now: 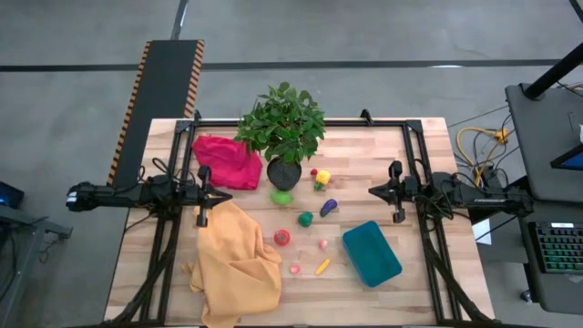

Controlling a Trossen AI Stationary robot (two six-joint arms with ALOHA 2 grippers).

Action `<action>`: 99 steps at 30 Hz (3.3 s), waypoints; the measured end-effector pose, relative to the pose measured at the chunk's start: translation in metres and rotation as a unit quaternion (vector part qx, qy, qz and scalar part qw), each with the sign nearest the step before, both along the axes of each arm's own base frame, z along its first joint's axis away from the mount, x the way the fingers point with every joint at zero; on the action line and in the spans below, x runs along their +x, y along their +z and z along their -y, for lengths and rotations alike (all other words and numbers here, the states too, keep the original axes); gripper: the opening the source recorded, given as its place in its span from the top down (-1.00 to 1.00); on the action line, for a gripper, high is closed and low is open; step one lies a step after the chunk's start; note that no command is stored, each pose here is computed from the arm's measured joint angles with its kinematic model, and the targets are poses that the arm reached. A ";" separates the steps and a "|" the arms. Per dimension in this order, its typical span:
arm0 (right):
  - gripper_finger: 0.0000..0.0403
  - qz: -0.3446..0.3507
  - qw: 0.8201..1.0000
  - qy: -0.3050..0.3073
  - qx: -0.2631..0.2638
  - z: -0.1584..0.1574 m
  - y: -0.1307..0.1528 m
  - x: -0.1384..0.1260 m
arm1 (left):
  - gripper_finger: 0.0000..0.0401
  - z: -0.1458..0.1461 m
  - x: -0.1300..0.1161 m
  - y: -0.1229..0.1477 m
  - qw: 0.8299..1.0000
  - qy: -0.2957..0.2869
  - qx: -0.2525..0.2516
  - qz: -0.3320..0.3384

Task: Pick and placing Produce into tupperware
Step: Put the eggplant into the bin

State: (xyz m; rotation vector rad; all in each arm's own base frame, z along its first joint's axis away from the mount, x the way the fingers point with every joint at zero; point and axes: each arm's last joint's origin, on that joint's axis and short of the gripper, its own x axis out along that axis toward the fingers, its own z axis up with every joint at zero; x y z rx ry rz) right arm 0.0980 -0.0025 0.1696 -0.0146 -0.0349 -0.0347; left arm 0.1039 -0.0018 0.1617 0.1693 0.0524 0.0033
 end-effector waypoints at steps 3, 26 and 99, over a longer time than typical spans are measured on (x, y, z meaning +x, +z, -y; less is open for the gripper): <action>0.96 0.003 1.000 0.001 0.024 0.000 0.000 0.000 | 1.00 0.000 0.000 0.000 1.000 -0.001 0.018 -0.002; 0.84 0.124 0.991 0.006 0.041 0.000 0.024 -0.003 | 1.00 -0.003 0.000 0.028 0.988 0.051 0.056 0.135; -0.10 -0.501 0.854 0.028 -0.137 0.011 0.040 0.184 | 0.36 0.000 0.080 0.091 0.994 0.039 0.020 0.096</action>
